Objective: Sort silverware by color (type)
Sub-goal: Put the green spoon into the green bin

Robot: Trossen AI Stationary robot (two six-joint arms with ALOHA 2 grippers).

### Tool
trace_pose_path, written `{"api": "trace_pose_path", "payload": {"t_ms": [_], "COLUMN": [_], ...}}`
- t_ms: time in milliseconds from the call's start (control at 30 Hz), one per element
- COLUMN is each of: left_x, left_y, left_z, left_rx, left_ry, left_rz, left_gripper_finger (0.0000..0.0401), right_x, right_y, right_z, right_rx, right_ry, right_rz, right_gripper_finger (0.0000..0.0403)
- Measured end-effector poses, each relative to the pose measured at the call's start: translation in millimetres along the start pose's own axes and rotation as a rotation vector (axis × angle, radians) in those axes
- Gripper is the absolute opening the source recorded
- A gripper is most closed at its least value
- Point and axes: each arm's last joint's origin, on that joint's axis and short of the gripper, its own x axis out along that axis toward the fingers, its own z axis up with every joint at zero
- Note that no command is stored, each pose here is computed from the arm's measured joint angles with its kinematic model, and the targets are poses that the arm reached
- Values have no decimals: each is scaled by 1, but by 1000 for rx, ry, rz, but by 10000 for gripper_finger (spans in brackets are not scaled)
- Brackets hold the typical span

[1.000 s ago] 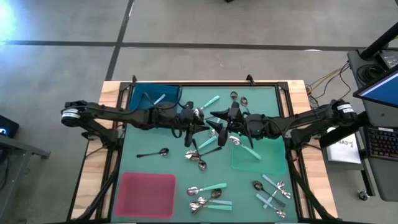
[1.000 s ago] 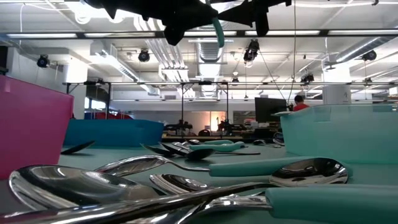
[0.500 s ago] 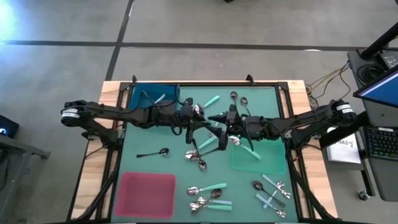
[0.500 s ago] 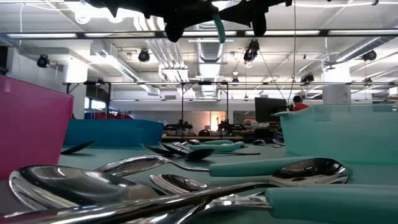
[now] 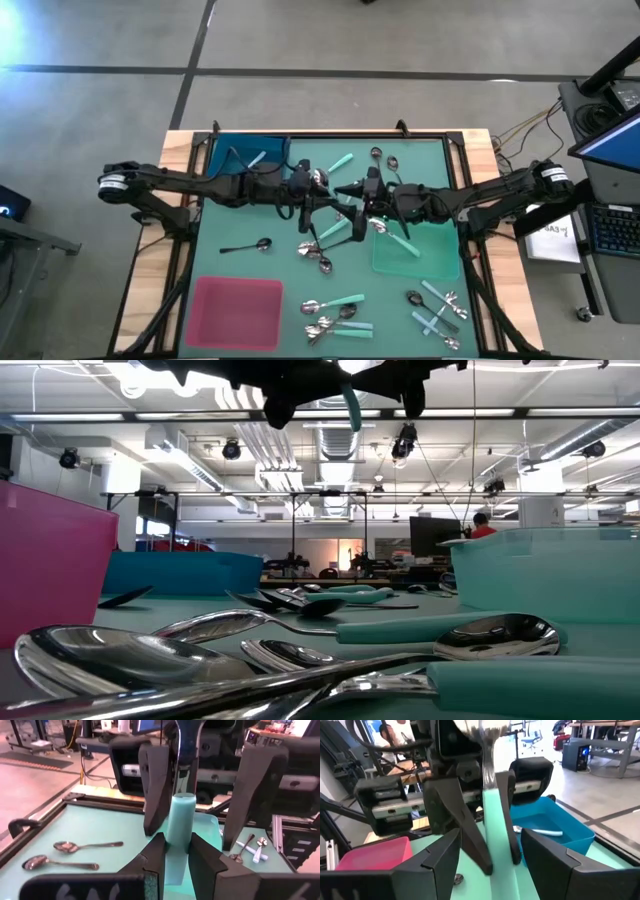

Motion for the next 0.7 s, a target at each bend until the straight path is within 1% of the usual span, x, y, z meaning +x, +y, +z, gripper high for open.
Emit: {"api": "trace_pose_path", "payload": {"t_ms": [167,267,600,700], "left_x": [0,0,0,2], "left_y": [-2,-3,-7,-8], "left_z": [-5,-4,-3,-3], "left_rx": [-3,-3,-1,-7], "left_ry": [40,28,16,7], "left_rz": [-8,-13,-33,-42], "left_gripper_finger": [41,41,41,41], "right_x": [0,0,5,7], "right_y": [1,1,1,-1], "right_z": [5,7,1,0], "right_rx": [-18,-16,-23,-21], "right_ry": [-13,-22,-7,-13], "right_rz": [0,-2,-10,-14], "right_gripper_finger": [201,201,201,194]}}
